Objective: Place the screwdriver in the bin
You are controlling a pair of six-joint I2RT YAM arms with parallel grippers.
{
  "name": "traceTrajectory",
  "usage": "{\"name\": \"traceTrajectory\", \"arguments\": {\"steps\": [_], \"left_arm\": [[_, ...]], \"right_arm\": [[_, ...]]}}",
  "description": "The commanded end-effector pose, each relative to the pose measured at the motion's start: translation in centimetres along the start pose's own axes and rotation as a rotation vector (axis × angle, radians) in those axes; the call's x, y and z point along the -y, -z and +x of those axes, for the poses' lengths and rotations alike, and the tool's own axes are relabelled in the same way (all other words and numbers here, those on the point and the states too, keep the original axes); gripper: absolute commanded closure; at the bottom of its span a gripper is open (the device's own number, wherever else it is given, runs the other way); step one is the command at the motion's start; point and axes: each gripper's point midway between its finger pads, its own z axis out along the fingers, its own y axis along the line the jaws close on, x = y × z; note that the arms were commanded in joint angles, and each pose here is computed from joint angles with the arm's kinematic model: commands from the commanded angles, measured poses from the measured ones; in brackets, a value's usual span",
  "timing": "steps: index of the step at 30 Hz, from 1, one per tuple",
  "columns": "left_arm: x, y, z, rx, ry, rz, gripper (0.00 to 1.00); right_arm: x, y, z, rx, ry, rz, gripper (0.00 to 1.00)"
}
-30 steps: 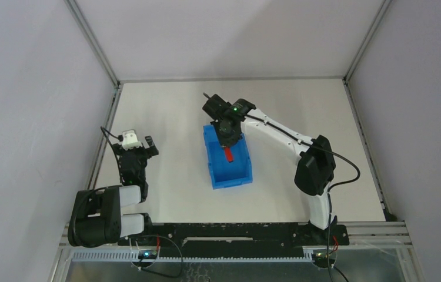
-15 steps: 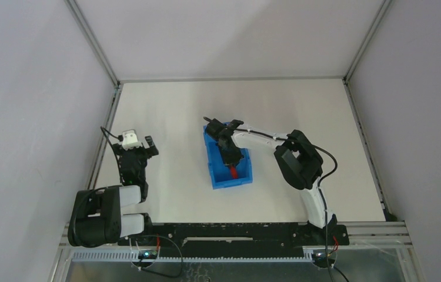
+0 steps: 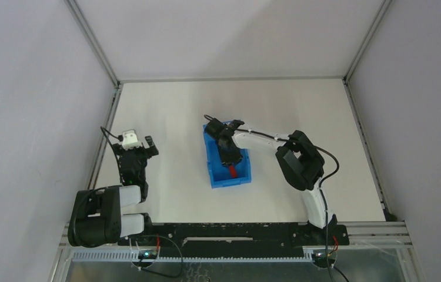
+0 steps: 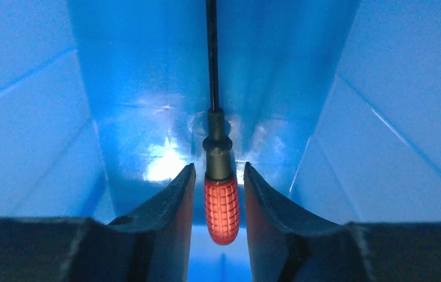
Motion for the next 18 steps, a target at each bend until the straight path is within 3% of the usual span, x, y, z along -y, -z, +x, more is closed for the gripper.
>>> {"name": "traceTrajectory", "arguments": {"steps": [1, 4, 6, 7, 14, 18], "left_arm": [[0.1, -0.9, -3.2, 0.092, 0.0, -0.004, 0.0], [0.2, -0.9, -3.2, 0.093, 0.0, -0.002, 0.0], [0.1, -0.9, -3.2, 0.092, 0.0, -0.004, 0.0], [0.2, -0.9, -3.2, 0.092, 0.0, -0.003, 0.0], [0.1, -0.9, -3.2, 0.092, 0.0, -0.004, 0.0], [0.2, -0.9, -3.2, 0.093, 0.0, -0.003, 0.0]], "right_arm": [[-0.8, 6.0, -2.6, 0.153, -0.02, -0.071, 0.55], [-0.9, 9.9, -3.6, 0.233, -0.017, -0.116, 0.41], [-0.8, 12.4, -4.0, 0.28, -0.014, -0.152, 0.11], [-0.8, 13.6, -4.2, 0.302, -0.01, -0.169, 0.02], [1.8, 22.5, -5.3, 0.529, 0.005, -0.275, 0.0], [5.7, 25.4, -5.1, 0.706, -0.014, -0.272, 0.0]]}}
